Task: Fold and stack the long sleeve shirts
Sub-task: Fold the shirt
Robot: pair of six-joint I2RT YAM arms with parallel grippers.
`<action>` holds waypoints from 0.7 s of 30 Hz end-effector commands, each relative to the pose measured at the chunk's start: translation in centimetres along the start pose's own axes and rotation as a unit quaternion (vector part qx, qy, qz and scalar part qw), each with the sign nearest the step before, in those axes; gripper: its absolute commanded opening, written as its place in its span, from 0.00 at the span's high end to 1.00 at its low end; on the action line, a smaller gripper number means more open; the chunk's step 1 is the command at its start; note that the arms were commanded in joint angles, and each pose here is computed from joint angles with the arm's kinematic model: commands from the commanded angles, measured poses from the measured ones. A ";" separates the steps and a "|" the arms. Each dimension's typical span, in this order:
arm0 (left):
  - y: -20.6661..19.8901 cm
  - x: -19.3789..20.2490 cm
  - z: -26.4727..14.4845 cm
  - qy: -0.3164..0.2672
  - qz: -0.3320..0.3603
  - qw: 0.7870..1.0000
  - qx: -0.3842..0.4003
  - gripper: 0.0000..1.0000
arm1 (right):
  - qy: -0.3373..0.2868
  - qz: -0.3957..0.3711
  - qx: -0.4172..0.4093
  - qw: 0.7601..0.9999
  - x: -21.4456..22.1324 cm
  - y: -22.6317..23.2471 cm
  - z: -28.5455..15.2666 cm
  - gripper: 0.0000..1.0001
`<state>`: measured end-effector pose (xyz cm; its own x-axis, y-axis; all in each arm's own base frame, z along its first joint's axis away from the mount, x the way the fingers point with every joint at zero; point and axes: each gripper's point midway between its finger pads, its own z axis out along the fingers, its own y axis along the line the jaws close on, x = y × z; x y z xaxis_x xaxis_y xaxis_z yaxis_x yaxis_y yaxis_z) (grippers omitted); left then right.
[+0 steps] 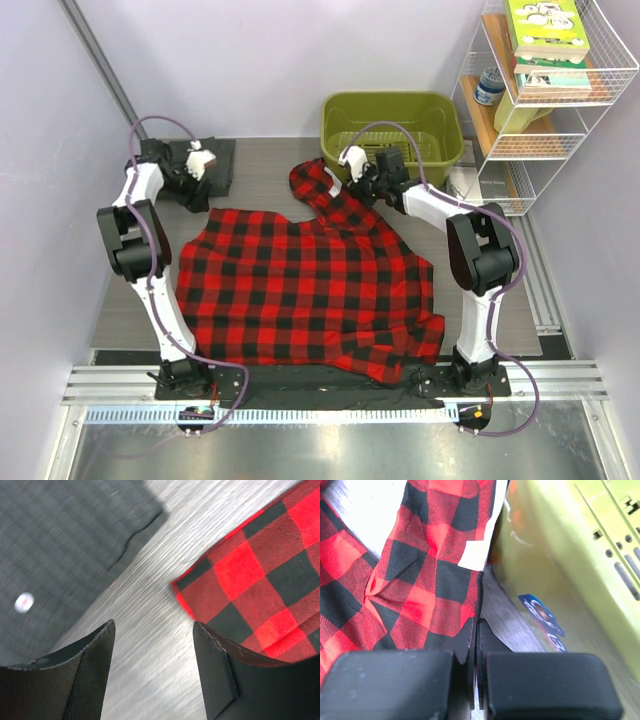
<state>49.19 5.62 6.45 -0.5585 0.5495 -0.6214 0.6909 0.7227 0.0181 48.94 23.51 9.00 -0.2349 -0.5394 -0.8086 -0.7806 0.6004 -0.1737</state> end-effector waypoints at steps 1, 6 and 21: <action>-1.9 -1.3 0.9 0.010 0.062 0.997 0.038 0.36 | -0.062 -0.013 0.036 0.997 -6.4 -1.7 -3.4 0.99; -2.7 -1.5 3.2 0.024 0.100 0.993 0.049 0.38 | -0.064 -0.014 0.037 0.997 -6.8 -1.6 -4.0 0.99; -2.9 0.9 4.0 0.077 0.130 0.987 0.060 0.43 | -0.077 -0.029 0.051 0.995 -8.2 -2.3 -5.4 0.99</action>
<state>48.98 1.16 2.38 -0.4247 0.7421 -0.5186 0.8517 0.5218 0.0492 48.58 23.10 12.47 -0.2206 -0.5214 -0.8243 -0.7601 0.6215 -0.1897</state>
